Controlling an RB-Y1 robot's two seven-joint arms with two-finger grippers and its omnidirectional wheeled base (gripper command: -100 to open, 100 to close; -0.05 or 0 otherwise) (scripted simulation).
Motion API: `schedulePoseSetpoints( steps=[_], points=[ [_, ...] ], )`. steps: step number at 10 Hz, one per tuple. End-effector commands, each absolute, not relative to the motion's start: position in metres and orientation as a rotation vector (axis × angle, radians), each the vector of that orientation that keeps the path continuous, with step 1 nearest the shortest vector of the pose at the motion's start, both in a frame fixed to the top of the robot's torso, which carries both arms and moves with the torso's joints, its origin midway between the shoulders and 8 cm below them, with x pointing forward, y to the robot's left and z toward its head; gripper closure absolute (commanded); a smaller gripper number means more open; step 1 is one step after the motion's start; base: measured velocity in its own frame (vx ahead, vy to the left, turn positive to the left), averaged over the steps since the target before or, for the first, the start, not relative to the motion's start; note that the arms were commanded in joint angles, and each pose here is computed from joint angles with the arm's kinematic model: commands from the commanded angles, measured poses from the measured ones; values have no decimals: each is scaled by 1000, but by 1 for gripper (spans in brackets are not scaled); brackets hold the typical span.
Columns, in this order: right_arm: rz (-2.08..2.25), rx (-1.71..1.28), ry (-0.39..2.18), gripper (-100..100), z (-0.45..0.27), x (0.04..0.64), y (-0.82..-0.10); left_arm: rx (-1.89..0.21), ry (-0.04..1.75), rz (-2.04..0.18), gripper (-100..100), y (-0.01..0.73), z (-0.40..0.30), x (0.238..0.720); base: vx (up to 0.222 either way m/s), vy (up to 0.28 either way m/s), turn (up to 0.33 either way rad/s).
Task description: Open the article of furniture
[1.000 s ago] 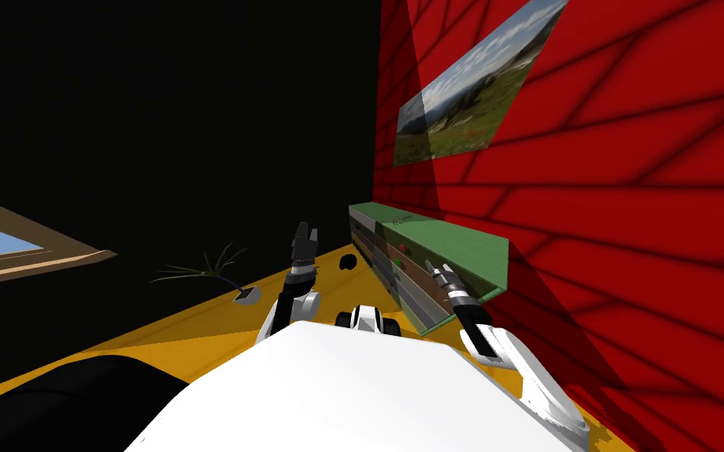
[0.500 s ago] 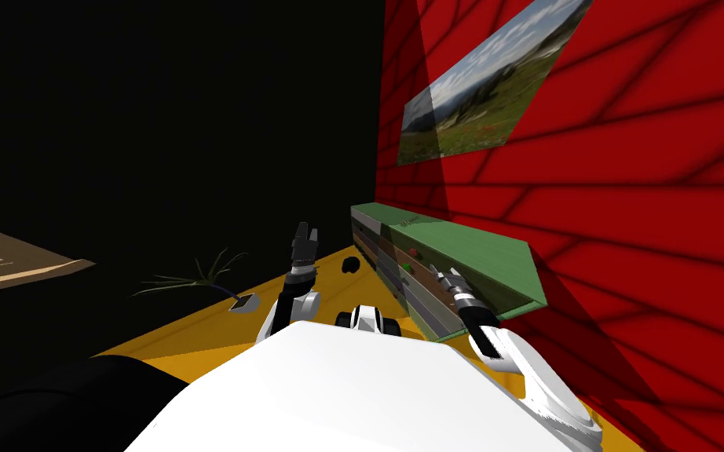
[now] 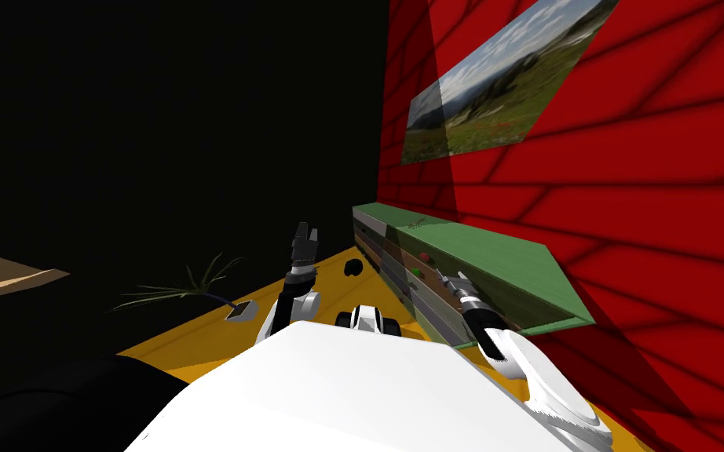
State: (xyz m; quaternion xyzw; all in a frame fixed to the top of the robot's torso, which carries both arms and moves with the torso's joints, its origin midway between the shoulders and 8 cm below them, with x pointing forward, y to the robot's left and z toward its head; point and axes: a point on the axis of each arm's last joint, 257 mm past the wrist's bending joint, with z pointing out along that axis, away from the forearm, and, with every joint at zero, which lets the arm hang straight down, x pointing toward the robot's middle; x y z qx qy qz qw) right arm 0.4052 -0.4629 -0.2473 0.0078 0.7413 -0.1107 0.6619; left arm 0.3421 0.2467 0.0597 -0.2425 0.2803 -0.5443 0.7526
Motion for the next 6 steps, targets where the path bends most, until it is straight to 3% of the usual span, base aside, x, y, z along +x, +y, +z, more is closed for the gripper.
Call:
schedulePoseSetpoints(
  steps=[1,6],
  points=[
    [-335,-20,1708,-100,-255,401,-481,-529,612,-1188,0,247,60,342,78,97,-20],
    [-534,-107,1774,-100,-271,388,-528,-529,612,-1188,0,247,60,342,72,131,-25]
  ],
)
